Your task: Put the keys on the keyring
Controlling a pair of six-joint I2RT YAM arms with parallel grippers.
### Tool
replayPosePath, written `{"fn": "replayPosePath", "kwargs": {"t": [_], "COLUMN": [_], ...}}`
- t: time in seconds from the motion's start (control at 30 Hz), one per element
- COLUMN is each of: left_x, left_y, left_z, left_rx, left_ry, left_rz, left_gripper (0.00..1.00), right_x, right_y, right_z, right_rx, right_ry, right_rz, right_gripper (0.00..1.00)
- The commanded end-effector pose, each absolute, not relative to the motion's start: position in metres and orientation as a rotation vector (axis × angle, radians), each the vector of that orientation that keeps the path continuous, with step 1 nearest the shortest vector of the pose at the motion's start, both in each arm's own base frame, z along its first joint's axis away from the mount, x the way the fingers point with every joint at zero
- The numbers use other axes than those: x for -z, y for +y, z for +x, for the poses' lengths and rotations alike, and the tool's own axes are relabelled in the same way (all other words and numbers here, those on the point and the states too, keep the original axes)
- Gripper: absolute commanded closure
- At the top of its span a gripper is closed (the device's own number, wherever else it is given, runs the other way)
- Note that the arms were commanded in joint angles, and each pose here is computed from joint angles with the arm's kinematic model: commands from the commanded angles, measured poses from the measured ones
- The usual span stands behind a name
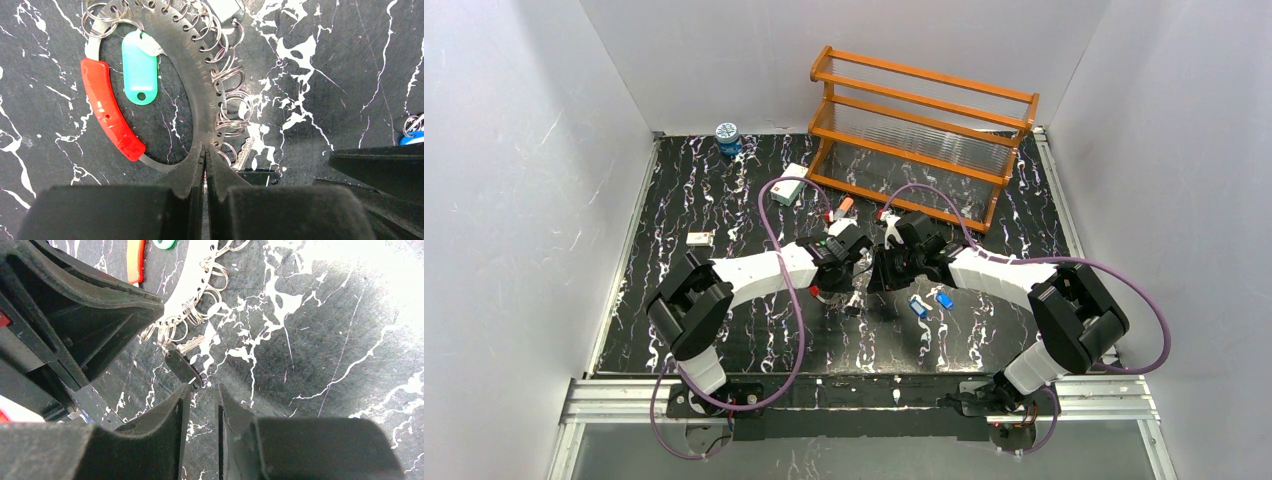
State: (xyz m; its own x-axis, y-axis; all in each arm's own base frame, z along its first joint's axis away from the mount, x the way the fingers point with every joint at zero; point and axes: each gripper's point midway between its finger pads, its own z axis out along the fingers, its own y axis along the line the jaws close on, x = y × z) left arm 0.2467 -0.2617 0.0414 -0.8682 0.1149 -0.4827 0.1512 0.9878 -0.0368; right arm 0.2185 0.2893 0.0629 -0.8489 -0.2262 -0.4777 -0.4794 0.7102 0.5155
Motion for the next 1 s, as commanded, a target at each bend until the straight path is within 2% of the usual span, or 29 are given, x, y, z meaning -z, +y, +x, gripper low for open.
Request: {"fn": "replayPosePath", "kwargs": {"t": [0.0,0.1,0.23,0.37,0.43,0.5,0.63,0.73,0.97], "left_x": [-0.053,-0.054,-0.055,-0.057,-0.061,-0.066,-0.077,-0.077,-0.063], "left_y": [-0.250,-0.246,-0.248,-0.253,-0.252,-0.250,-0.254,-0.258,-0.269], "left_z": [0.244,0.243,0.241,0.240,0.242,0.245,0.247,0.246,0.235], "left_rx": [0.060,0.052,0.080,0.132,0.139,0.165,0.299,0.436,0.738], "left_ry": [2.601,2.600,2.605,2.604,2.591,2.577,2.546,2.550,2.595], "left_rz": [0.249,0.236,0.176,0.115,0.088,0.052,-0.021,-0.080,-0.302], "left_gripper": [1.00,0.99,0.83,0.76,0.69,0.68,0.58,0.55,0.59], "right_x": [-0.077,-0.077,-0.077,-0.076,-0.077,-0.076,-0.076,-0.076,-0.073], "right_y": [0.293,0.294,0.296,0.297,0.297,0.296,0.296,0.297,0.296], "right_z": [0.226,0.226,0.225,0.224,0.224,0.224,0.223,0.223,0.221], "right_rx": [-0.924,-0.935,-0.949,-0.958,-0.957,-0.956,-0.959,-0.959,-0.961], "right_ry": [2.475,2.475,2.479,2.481,2.482,2.482,2.482,2.481,2.490], "right_rz": [-0.560,-0.567,-0.574,-0.577,-0.579,-0.579,-0.584,-0.584,-0.588], "right_gripper": [0.67,0.66,0.66,0.65,0.65,0.65,0.64,0.64,0.63]}}
